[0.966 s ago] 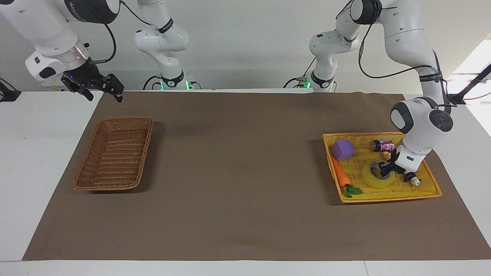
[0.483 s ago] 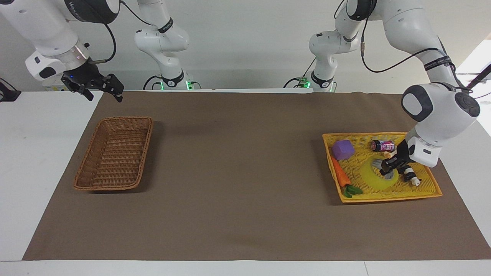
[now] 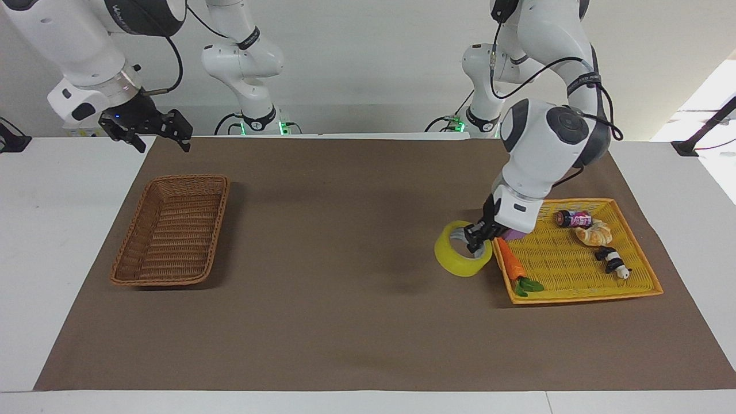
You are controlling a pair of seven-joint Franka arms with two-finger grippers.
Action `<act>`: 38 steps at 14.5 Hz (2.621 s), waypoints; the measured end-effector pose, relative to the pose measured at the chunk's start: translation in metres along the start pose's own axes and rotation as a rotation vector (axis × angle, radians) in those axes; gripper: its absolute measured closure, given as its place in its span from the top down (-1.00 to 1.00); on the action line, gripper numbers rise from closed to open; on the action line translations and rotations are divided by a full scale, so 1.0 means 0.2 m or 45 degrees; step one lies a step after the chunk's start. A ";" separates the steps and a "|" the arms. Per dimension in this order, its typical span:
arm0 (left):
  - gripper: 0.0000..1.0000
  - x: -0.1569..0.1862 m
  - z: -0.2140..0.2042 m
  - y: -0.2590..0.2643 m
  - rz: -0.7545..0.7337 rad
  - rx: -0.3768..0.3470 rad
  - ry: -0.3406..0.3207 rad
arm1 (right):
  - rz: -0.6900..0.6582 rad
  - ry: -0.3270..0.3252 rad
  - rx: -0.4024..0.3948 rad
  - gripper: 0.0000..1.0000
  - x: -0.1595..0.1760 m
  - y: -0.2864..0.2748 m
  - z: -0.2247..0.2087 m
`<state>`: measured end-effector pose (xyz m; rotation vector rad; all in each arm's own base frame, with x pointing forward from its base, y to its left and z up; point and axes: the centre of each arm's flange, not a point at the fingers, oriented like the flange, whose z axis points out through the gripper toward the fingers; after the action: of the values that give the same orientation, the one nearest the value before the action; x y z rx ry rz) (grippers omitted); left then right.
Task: Move tape to another basket
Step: 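Grasp the tape roll with the left gripper and lift it out, then hold the tape up with the left gripper while the right gripper approaches, then grasp the tape with the right gripper while the left gripper releases it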
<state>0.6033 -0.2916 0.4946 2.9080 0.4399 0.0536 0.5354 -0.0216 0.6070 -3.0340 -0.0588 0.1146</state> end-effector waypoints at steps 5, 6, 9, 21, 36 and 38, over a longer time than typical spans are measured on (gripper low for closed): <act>-0.58 -0.10 0.03 0.09 0.036 0.016 -0.029 | 0.033 0.100 0.609 1.00 0.15 -0.22 0.33; -0.58 -0.11 0.04 0.10 0.037 0.018 -0.032 | 0.056 0.105 0.725 1.00 0.20 -0.28 0.41; -0.58 -0.11 0.04 0.09 0.036 0.021 -0.034 | 0.172 0.136 1.043 1.00 0.36 -0.55 0.62; -0.58 -0.29 0.09 0.23 0.122 0.060 -0.094 | 0.406 0.178 1.381 1.00 0.54 -1.37 1.09; -0.58 -0.38 0.10 0.28 0.154 0.075 -0.114 | 0.362 0.053 1.442 0.69 0.53 -1.32 1.20; -0.58 -0.38 0.11 0.27 0.153 0.084 -0.123 | 0.350 0.047 1.447 0.29 0.52 -1.32 1.19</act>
<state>0.5474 -0.3693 0.4840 2.9828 0.2553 -0.0848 0.6109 0.2698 0.3905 -1.8907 0.3152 0.0735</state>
